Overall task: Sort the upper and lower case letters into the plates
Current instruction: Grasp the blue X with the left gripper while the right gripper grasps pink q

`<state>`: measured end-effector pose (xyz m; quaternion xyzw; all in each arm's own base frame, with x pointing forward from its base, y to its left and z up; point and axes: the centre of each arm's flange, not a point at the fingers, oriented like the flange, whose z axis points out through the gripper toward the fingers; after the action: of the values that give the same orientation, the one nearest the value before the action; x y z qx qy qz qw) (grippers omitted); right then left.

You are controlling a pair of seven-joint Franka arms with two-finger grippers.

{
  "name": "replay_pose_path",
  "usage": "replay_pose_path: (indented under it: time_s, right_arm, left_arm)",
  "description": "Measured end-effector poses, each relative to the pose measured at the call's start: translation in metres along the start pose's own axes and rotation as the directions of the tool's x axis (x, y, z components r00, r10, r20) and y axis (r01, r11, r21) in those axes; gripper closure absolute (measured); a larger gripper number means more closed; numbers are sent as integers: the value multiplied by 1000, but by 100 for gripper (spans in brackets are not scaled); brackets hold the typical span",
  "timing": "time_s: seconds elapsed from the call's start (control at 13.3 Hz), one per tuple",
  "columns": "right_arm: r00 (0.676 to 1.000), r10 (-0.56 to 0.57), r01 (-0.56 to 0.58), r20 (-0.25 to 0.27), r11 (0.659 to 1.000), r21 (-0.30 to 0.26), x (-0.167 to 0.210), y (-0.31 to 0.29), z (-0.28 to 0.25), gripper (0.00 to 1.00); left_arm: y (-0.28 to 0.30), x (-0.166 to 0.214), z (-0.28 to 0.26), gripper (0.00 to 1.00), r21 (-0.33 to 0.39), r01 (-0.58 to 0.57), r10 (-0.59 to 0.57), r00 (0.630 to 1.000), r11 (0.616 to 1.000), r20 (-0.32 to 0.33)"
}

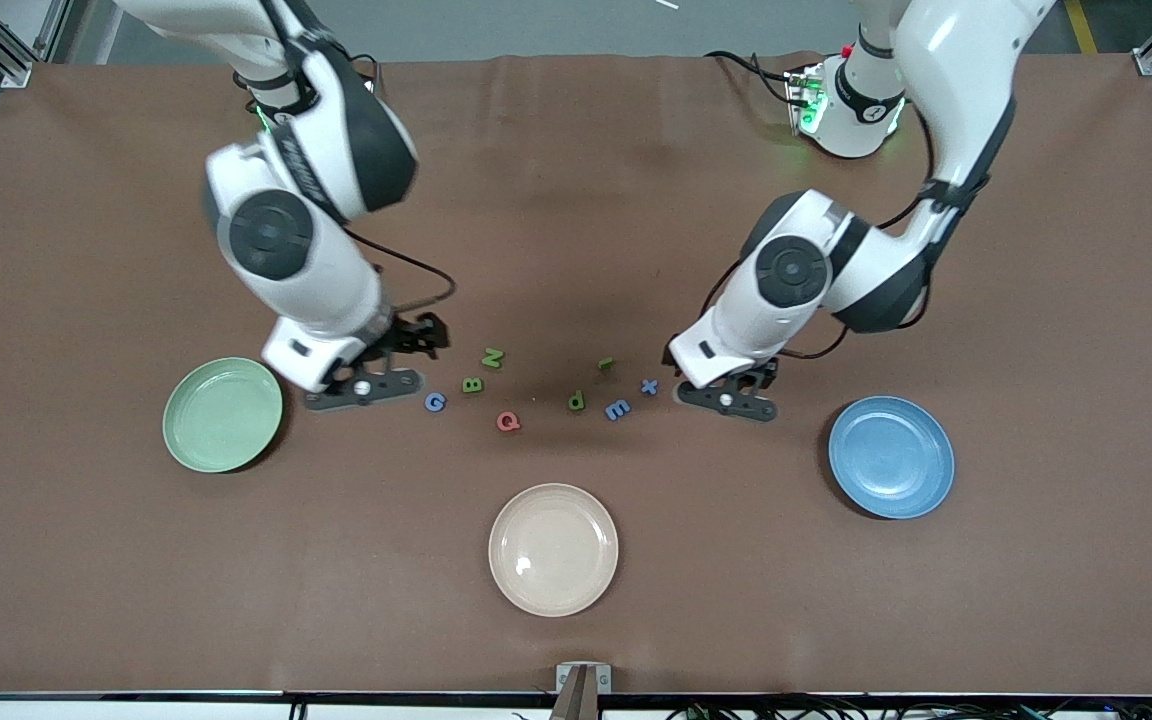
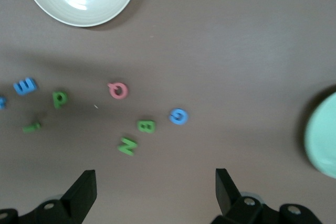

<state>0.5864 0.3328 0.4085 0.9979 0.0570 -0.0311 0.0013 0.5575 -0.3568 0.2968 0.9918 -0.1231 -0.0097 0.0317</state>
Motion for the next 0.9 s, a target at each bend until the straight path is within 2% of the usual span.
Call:
replay_pose_path:
  time_s: [0.23,0.3,0.53,0.75,0.9]
  right_arm:
    - [996,85,-84,-21,996,11,-9,-52,69,0]
    - [995,99,-99,-34,995,19,-11,-59,90,0]
    - [987,149,-148,-52,988,37,-8,-63,146,0]
    - [983,172,-170,-60,984,44,-4,-63,174,1]
    - [981,180,-176,-78,983,55,0,-61,179,2]
  left_arm:
    - [36,-10,42,10,57,-3,2,1000,998,14]
    - [40,-11,54,15,63,-6,4,1000,998,25]
    - [41,-10,82,21,57,-5,2,998,998,60]
    - [55,-11,97,33,47,-18,15,997,999,76]
    - [57,-11,105,36,43,-13,9,996,999,84]
